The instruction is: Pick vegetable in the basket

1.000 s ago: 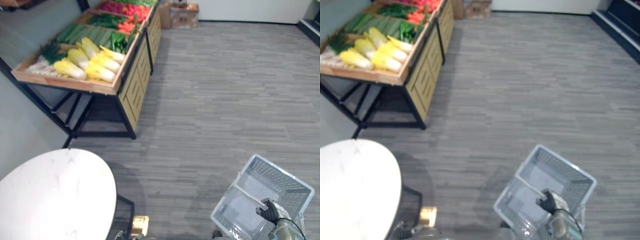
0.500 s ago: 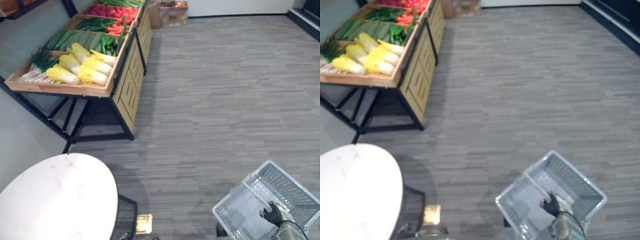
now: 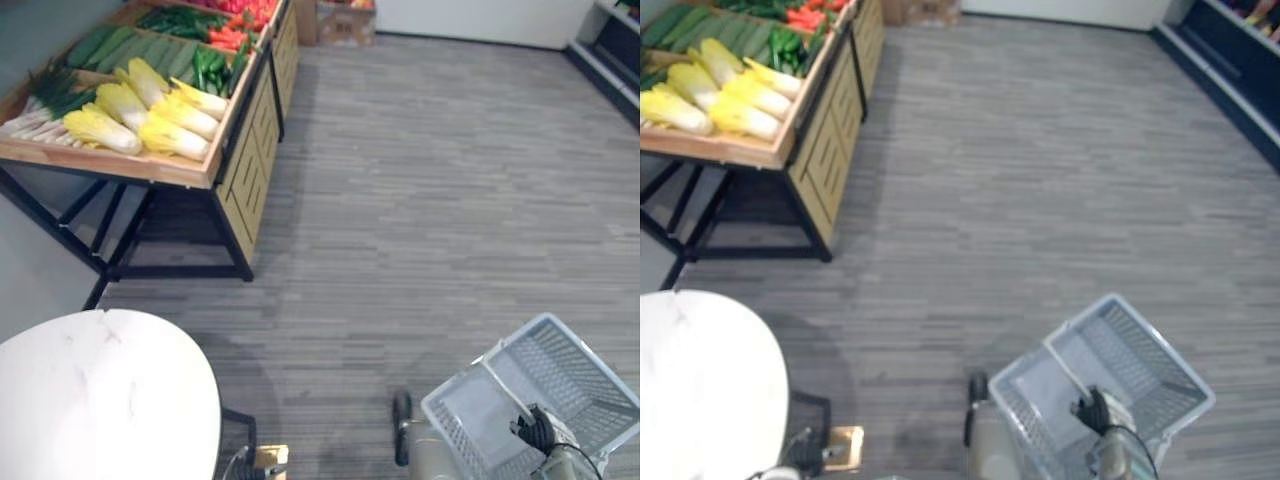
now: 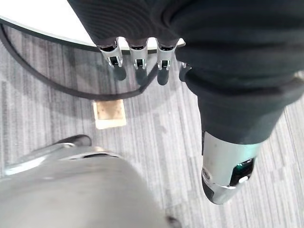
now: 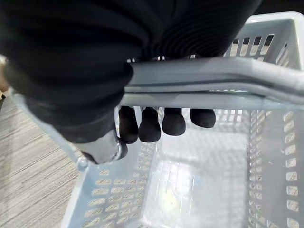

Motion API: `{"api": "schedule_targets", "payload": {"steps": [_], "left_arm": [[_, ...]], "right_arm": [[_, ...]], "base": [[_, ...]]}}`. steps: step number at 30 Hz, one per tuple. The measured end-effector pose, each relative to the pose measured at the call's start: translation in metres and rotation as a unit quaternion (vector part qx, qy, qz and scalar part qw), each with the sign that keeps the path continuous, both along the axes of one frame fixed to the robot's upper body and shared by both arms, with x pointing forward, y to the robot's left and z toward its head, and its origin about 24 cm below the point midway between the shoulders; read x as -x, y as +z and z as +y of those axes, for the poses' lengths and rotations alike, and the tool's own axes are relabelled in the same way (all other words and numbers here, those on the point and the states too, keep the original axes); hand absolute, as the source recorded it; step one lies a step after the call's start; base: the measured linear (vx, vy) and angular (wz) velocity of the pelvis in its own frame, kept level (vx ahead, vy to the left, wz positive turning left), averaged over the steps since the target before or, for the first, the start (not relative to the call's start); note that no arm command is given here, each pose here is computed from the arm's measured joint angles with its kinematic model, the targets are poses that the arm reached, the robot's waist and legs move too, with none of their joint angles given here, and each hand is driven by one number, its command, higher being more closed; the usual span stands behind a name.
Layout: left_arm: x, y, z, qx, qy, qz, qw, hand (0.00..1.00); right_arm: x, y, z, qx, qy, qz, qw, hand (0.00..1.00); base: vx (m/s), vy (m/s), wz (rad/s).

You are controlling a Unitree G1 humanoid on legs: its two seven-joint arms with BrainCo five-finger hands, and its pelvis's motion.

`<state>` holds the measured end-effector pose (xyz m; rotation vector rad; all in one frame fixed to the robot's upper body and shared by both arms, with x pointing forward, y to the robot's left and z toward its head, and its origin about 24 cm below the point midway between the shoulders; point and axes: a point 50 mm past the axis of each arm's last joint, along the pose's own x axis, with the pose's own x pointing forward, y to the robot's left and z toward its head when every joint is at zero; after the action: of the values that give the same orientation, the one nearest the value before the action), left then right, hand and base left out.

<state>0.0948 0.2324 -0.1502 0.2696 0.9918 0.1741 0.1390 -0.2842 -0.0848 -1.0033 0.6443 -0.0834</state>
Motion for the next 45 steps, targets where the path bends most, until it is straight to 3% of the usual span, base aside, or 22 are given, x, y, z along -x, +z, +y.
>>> {"api": "schedule_targets", "payload": {"steps": [3,9,19,26,30,41,45], "left_arm": [[-0.022,0.003,-0.016,0.018,-0.006,-0.030,0.999,0.00],[-0.025,0.002,-0.025,0.023,0.002,-0.036,0.999,0.00],[-0.014,0.004,-0.017,0.020,0.044,-0.047,0.998,0.00],[-0.003,0.000,-0.020,0.029,0.069,-0.032,0.997,0.00],[0.004,0.001,-0.007,0.013,0.082,-0.026,0.996,0.00],[0.010,-0.002,-0.007,-0.007,0.019,0.004,1.000,0.00],[0.003,0.000,-0.008,0.000,0.033,-0.012,0.999,0.00]], "right_arm": [[-0.007,0.012,-0.018,0.022,-0.046,-0.026,0.998,1.00],[0.005,0.008,-0.016,0.019,-0.047,-0.014,0.999,1.00],[0.001,0.008,-0.005,0.009,-0.025,-0.022,0.999,1.00],[0.008,0.001,0.004,0.000,-0.014,-0.007,1.000,1.00],[0.006,-0.003,0.016,-0.014,0.006,-0.005,1.000,1.00],[0.018,-0.012,0.016,-0.024,-0.016,0.014,0.999,1.00],[0.026,-0.014,0.014,-0.027,-0.033,0.022,0.999,1.00]], "base": [[0.47,-0.218,0.41],[0.43,-0.258,0.26],[0.33,-0.057,-0.22],[0.46,0.205,0.08],[0.43,0.192,0.10],[0.42,0.127,0.35],[0.36,-0.103,0.94]]}}
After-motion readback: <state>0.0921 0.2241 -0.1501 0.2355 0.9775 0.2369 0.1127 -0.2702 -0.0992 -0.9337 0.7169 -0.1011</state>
